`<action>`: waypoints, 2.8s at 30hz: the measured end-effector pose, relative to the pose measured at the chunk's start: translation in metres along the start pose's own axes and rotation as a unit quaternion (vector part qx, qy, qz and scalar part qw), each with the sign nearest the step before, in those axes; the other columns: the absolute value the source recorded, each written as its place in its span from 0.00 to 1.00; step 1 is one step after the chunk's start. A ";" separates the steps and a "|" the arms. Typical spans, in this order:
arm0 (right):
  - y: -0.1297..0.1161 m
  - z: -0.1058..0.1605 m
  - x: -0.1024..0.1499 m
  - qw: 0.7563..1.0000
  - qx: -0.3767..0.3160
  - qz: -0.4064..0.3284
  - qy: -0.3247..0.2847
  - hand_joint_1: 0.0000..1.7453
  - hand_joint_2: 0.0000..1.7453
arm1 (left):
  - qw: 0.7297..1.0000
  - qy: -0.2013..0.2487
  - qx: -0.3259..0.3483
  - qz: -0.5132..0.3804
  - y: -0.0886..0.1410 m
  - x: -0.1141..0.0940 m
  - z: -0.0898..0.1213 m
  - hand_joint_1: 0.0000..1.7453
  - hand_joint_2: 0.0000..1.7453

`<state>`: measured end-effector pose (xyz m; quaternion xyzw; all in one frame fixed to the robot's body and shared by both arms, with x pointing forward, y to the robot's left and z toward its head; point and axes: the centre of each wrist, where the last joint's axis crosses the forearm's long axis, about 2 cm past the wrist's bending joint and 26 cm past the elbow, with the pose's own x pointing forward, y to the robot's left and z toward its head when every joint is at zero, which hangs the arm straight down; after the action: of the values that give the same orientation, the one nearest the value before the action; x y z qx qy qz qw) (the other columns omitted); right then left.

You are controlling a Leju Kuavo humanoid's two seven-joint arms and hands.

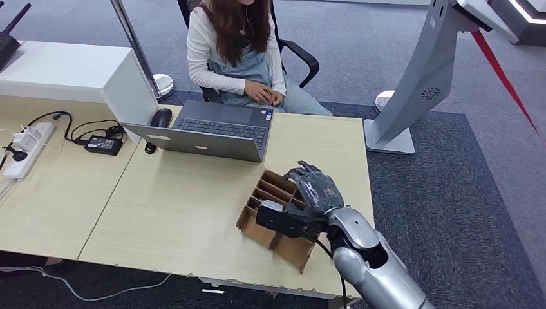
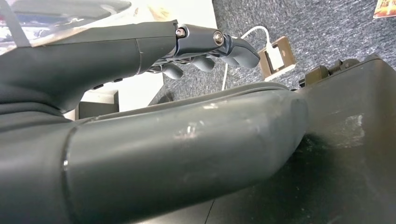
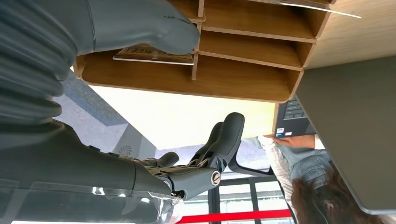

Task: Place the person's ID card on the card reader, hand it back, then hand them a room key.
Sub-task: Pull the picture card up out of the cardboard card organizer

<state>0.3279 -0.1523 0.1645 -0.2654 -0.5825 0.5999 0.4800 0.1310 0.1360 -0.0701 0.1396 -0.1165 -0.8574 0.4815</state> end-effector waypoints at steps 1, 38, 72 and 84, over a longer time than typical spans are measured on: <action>0.000 0.000 0.000 1.000 0.000 0.001 0.001 0.38 1.00 | 1.000 0.000 0.000 0.000 0.000 0.000 0.000 0.00 0.00; 0.001 -0.003 -0.004 0.999 0.008 0.038 0.037 0.37 1.00 | 1.000 0.002 -0.004 0.010 0.000 0.000 0.000 0.00 0.00; -0.004 -0.004 -0.011 0.996 0.003 0.057 0.065 0.38 1.00 | 1.000 0.001 -0.007 0.008 -0.001 0.000 0.000 0.00 0.00; -0.004 -0.005 -0.013 0.996 0.010 0.062 0.068 0.39 1.00 | 1.000 0.001 -0.009 0.012 -0.001 0.000 0.000 0.00 0.00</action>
<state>0.3385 -0.1623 0.1647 -0.3362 -0.5248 0.6148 0.4832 0.1302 0.1361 -0.0704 0.1349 -0.1100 -0.8526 0.4927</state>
